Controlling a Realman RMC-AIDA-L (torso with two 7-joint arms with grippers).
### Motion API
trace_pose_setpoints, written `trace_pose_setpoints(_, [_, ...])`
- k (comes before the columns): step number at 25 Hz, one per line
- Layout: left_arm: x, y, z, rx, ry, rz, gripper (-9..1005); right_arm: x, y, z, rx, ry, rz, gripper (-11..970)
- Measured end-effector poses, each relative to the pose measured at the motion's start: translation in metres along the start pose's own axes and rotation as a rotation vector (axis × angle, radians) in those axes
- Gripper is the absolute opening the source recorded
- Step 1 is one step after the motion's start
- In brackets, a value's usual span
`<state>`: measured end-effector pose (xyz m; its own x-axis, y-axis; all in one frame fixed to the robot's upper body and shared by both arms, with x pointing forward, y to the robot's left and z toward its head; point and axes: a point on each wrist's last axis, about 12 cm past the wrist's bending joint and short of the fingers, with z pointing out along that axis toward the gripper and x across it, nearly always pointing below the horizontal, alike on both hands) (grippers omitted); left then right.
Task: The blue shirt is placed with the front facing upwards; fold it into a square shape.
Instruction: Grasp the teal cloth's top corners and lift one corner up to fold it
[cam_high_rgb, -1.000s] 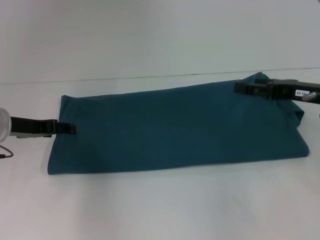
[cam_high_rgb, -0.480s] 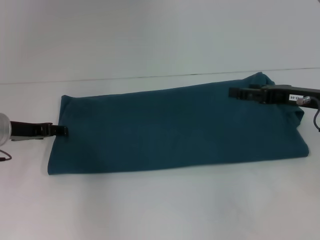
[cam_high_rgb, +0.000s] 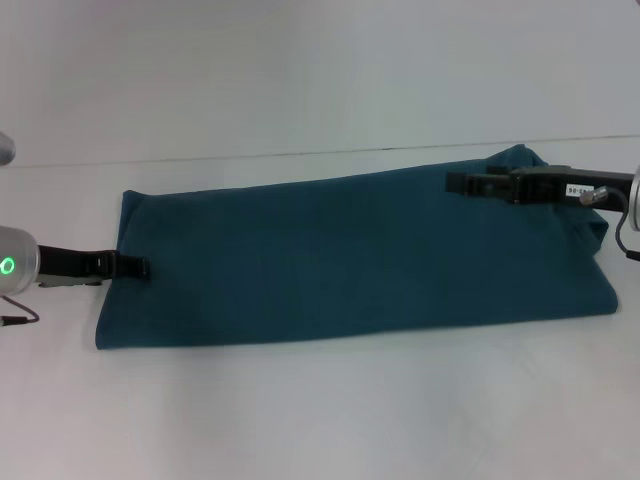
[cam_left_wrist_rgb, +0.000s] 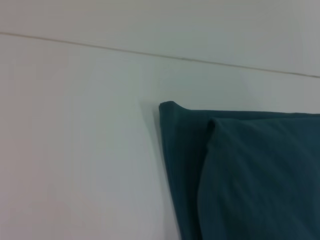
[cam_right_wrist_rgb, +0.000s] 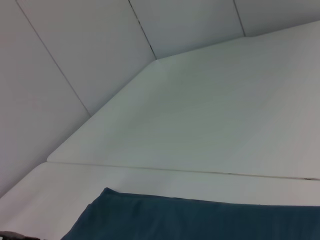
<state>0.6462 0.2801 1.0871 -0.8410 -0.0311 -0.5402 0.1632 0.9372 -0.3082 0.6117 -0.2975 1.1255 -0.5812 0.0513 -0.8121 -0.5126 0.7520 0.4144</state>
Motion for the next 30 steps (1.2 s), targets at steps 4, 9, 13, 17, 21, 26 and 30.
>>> trace_pose_setpoints(4, [0.002, -0.005, 0.002, 0.014, 0.009, 0.028, 775, -0.001, 0.000, 0.002, 0.005, 0.005, 0.000, 924])
trace_pose_setpoints(9, [0.001, -0.014, 0.004, 0.054, -0.001, 0.065, 684, -0.001, 0.001, 0.005, 0.016, 0.021, -0.001, 923])
trace_pose_setpoints(13, [-0.001, -0.016, 0.002, 0.069, -0.035, 0.057, 510, -0.001, 0.000, 0.005, 0.023, 0.024, -0.001, 922])
trace_pose_setpoints(17, [0.002, -0.018, 0.004, 0.091, -0.035, 0.058, 414, 0.000, 0.000, 0.007, 0.021, 0.028, 0.007, 920])
trace_pose_setpoints(21, [0.002, -0.019, 0.005, 0.096, -0.034, 0.066, 345, 0.000, 0.001, 0.007, 0.020, 0.033, 0.010, 919])
trace_pose_setpoints(26, [-0.002, -0.020, 0.002, 0.100, -0.052, 0.078, 258, -0.001, 0.001, 0.007, 0.019, 0.029, 0.014, 918])
trace_pose_setpoints(30, [-0.005, -0.024, -0.002, 0.117, -0.054, 0.092, 91, 0.000, 0.000, 0.006, 0.018, 0.020, 0.024, 918])
